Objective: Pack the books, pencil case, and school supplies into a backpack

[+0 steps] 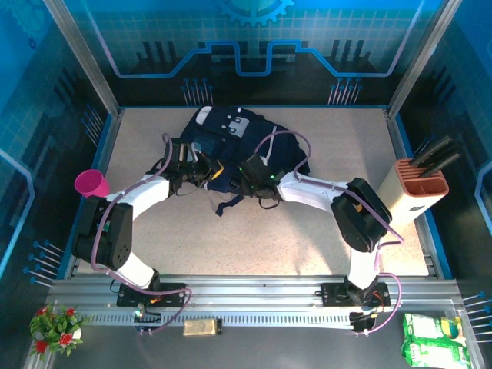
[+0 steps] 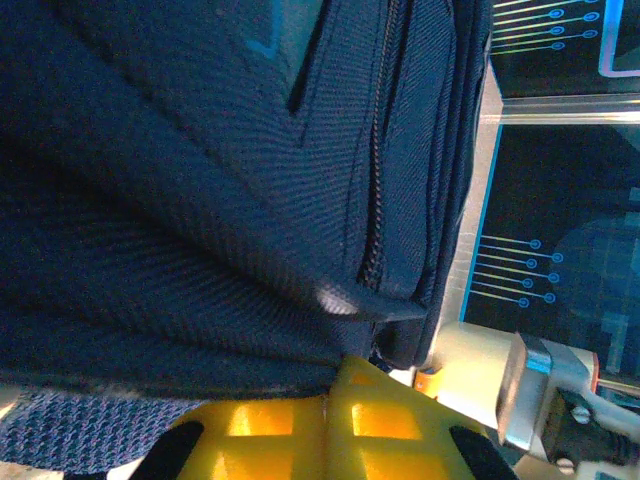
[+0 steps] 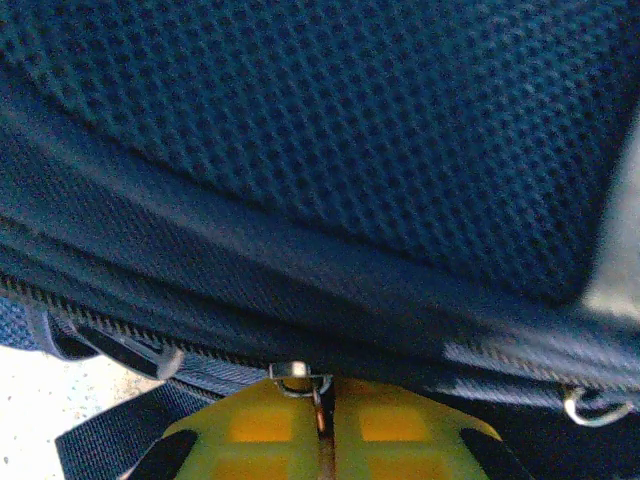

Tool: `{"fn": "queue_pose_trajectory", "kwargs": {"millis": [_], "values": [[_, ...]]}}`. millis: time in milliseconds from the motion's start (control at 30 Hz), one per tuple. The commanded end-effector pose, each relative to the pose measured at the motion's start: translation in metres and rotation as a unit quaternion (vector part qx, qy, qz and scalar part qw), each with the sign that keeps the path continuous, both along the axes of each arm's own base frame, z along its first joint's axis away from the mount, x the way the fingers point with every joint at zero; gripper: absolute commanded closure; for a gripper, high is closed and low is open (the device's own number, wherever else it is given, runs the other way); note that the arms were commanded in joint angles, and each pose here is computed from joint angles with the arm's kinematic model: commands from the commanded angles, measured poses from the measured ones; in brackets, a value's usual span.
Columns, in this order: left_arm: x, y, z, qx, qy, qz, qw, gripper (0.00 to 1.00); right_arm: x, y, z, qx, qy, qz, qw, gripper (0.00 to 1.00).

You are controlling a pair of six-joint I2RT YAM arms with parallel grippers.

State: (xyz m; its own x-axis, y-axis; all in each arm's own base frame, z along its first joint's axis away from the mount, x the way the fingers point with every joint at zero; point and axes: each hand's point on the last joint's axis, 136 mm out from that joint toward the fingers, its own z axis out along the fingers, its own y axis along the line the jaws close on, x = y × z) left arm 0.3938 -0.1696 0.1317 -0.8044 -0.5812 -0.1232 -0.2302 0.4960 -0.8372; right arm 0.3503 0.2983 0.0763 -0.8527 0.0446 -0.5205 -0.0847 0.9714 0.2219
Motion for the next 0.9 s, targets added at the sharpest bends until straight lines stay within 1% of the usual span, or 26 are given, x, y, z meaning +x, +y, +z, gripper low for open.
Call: {"fn": "queue_pose_trajectory", "kwargs": {"millis": [0, 167, 300, 400, 500, 600, 667, 700, 733, 833, 867], "values": [[0.019, 0.016, 0.028, 0.006, -0.051, 0.015, 0.999, 1.00, -0.011, -0.058, 0.004, -0.083, -0.024, -0.065, 0.994, 0.93], [0.028, 0.022, 0.027, 0.007, -0.054, 0.022, 0.998, 1.00, -0.015, -0.091, 0.013, -0.117, -0.052, -0.093, 0.987, 0.98], [0.040, 0.028, 0.025, 0.010, -0.055, 0.029, 0.998, 1.00, -0.008, -0.110, 0.019, -0.137, -0.058, -0.106, 0.983, 1.00], [0.050, 0.035, 0.024, 0.013, -0.055, 0.036, 0.998, 1.00, 0.004, -0.108, 0.028, -0.137, -0.071, -0.084, 0.984, 1.00], [0.056, 0.047, 0.019, 0.018, -0.051, 0.049, 0.997, 0.99, 0.017, -0.086, 0.044, -0.124, -0.091, -0.026, 0.988, 1.00], [0.054, 0.058, 0.016, 0.018, -0.045, 0.063, 0.997, 0.88, 0.025, -0.054, 0.057, -0.098, -0.100, 0.043, 0.989, 1.00], [0.049, 0.063, 0.017, 0.015, -0.045, 0.071, 0.996, 0.77, 0.026, -0.032, 0.063, -0.080, -0.103, 0.080, 0.988, 1.00], [0.045, 0.065, 0.018, 0.013, -0.043, 0.074, 0.996, 0.69, 0.026, -0.021, 0.066, -0.071, -0.104, 0.097, 0.987, 1.00], [0.041, 0.066, 0.019, 0.009, -0.043, 0.078, 0.996, 0.63, 0.025, -0.010, 0.067, -0.062, -0.104, 0.113, 0.986, 1.00], [0.026, 0.069, 0.021, -0.003, -0.038, 0.089, 0.995, 0.52, 0.021, 0.023, 0.073, -0.033, -0.103, 0.156, 0.982, 1.00], [0.021, 0.069, 0.021, -0.011, -0.031, 0.095, 0.995, 0.50, 0.019, 0.034, 0.076, -0.023, -0.104, 0.169, 0.980, 1.00]]}}
